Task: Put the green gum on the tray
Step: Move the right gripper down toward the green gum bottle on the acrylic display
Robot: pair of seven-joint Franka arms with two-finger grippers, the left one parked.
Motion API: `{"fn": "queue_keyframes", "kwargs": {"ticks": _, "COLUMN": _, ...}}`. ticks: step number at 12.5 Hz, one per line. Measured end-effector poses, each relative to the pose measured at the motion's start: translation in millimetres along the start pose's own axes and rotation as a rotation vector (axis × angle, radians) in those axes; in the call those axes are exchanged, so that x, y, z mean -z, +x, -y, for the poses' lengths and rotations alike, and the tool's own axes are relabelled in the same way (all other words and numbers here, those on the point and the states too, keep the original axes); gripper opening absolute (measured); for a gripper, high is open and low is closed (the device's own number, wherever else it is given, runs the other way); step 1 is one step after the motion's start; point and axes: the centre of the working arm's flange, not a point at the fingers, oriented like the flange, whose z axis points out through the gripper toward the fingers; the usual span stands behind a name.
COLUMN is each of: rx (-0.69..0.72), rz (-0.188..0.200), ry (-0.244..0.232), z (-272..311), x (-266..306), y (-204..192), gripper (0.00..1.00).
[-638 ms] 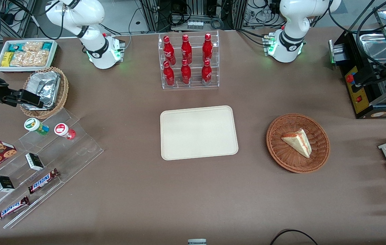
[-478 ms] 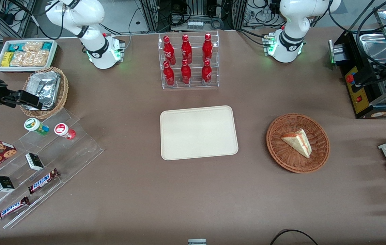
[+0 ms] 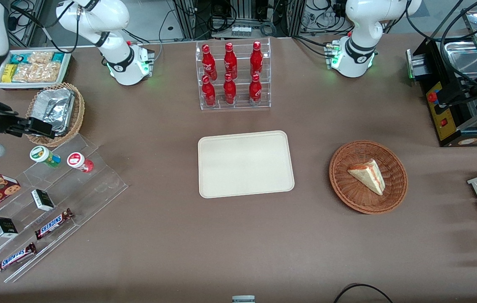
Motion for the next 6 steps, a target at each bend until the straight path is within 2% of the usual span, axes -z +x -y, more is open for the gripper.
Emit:
{"fn": "queue_keyframes", "kwargs": {"ticks": 5, "rx": 0.223, "rz": -0.051, "ry": 0.003, "z": -75.2, "x": -68.5, "y": 10.6, "gripper": 1.0}}
{"fn": "queue_keyframes", "kwargs": {"ticks": 6, "rx": 0.281, "rz": -0.071, "ry": -0.002, "z": -89.1, "x": -82.8, "y": 10.1, "gripper": 1.0}}
